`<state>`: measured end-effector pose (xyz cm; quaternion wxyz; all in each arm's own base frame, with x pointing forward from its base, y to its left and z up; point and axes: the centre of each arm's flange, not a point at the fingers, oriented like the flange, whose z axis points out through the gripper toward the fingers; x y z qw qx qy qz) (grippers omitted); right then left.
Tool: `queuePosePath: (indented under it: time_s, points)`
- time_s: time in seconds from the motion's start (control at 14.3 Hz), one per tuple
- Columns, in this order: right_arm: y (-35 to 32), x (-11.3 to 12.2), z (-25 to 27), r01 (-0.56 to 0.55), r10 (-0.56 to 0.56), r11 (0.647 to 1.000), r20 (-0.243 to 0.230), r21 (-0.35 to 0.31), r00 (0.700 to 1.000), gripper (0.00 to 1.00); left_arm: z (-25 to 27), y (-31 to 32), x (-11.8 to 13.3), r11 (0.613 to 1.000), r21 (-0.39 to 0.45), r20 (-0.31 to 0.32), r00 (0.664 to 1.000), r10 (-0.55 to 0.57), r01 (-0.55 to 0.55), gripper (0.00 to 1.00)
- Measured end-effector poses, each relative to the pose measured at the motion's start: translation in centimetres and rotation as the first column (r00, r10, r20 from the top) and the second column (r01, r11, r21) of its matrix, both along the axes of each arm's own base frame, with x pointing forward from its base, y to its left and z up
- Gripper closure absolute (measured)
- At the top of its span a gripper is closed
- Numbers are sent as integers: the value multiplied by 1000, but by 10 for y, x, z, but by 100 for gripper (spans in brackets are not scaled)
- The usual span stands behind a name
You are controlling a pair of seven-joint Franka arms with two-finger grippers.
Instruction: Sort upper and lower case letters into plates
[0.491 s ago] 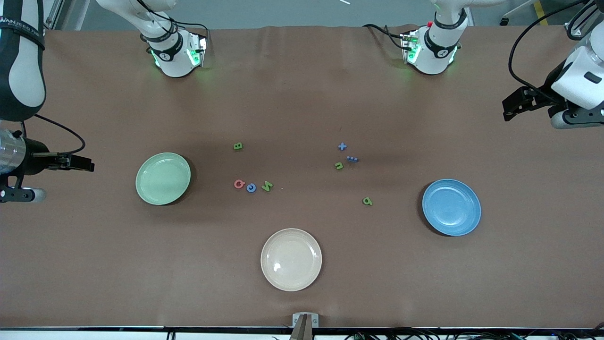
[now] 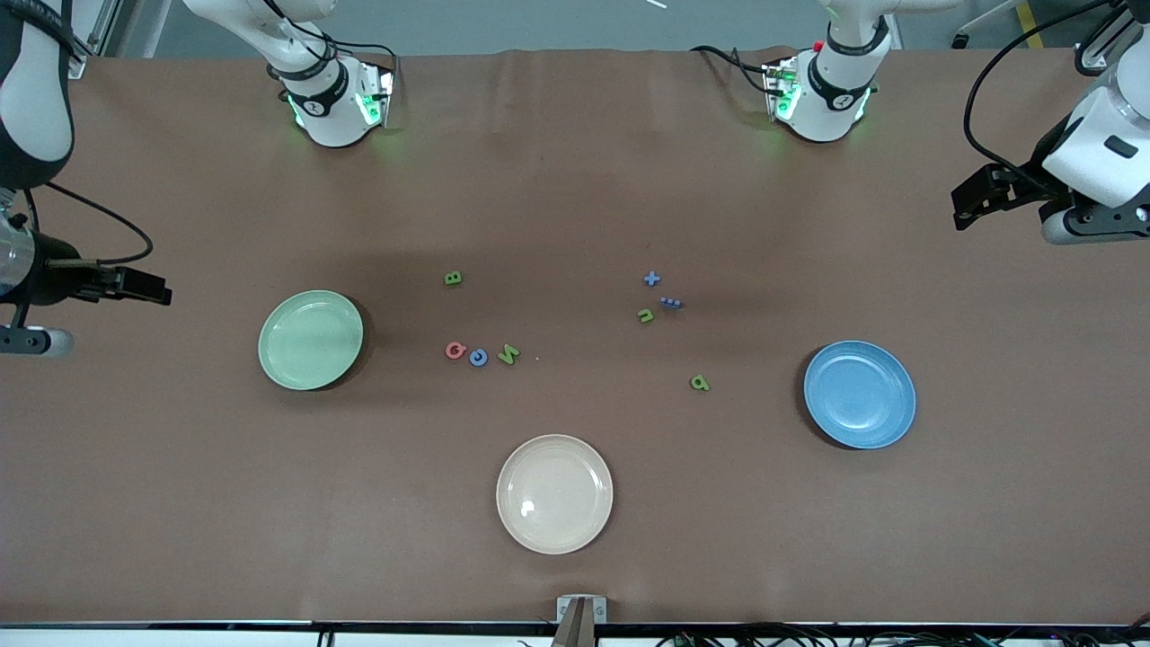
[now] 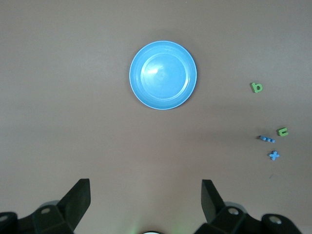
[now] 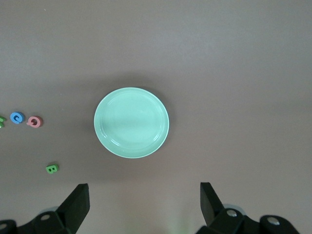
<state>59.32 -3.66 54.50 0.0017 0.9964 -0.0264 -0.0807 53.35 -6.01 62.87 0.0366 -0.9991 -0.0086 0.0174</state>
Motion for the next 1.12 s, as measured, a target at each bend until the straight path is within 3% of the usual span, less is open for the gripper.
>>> queuePosePath:
  time_s: [0.49,0.7,0.91,1.12]
  points:
    - [2,-49,45,-3,3,1000,57,6,998,0,-2,-2,1,1000,0,-3,1000,-4,4,0]
    - [4,-55,56,-3,2,1000,76,14,997,0,-13,-5,6,1000,1,-25,1000,-8,8,0]
    - [6,-56,55,-4,2,1000,76,27,997,0,-56,-29,25,999,-2,-91,995,-52,52,0]
    - [5,-55,58,-3,1,1000,98,26,995,0,-103,-60,47,994,-20,-113,988,-104,103,0]
